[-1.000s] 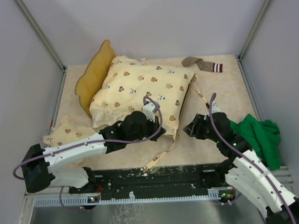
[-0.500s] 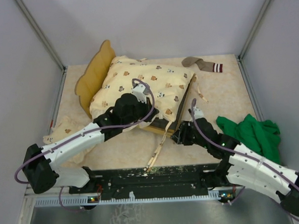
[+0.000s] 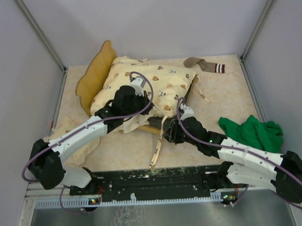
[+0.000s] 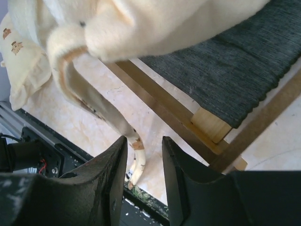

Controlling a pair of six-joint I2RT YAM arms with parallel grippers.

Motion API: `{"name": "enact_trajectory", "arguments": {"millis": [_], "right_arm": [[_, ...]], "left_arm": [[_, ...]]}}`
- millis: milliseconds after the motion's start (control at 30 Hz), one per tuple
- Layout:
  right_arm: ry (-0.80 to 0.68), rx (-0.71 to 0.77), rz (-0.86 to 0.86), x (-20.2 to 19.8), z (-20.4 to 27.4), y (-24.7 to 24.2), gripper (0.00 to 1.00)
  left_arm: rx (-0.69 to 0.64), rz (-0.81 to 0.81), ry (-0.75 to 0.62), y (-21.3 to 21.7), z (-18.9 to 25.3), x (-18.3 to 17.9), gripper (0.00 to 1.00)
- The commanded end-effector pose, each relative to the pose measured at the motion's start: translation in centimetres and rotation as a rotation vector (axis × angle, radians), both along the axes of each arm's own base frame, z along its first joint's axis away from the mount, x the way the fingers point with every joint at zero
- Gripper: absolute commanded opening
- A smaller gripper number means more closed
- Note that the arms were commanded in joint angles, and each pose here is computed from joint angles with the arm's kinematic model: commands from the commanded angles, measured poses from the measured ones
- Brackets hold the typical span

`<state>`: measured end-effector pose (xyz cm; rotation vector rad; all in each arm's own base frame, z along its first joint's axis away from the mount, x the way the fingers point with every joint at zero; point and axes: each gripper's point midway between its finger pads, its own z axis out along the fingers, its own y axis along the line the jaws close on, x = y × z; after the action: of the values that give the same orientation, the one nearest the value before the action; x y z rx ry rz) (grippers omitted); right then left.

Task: Set up the pet bed

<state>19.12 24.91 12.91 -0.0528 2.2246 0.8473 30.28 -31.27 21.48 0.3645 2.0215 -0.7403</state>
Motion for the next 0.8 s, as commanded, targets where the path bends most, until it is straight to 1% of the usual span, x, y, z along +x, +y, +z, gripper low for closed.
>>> {"name": "enact_trajectory", "arguments": {"millis": [0,100,233,467,600,767], "right_arm": [[-0.096,0.102,0.040,1.2,3.7,2.7,0.36],[-0.091,0.127,0.063,1.1,3.4,3.5,0.36],[-0.082,0.118,0.077,1.1,2.7,4.0,0.36],[-0.083,0.086,0.079,1.4,2.1,4.1,0.27],[-0.135,0.030,0.081,2.1,2.3,3.7,0.34],[-0.209,-0.038,0.076,3.2,2.6,3.1,0.33]], "left_arm": [[0.011,0.020,-0.029,0.7,0.7,1.9,0.00],[0.014,0.038,-0.029,1.3,0.5,2.6,0.00],[0.022,0.049,-0.026,1.6,0.2,3.1,0.00],[0.031,0.065,-0.021,2.1,-0.4,3.5,0.00],[0.033,0.067,-0.021,2.3,-0.6,3.6,0.00],[0.059,0.078,-0.017,2.6,-1.5,4.1,0.00]]}}
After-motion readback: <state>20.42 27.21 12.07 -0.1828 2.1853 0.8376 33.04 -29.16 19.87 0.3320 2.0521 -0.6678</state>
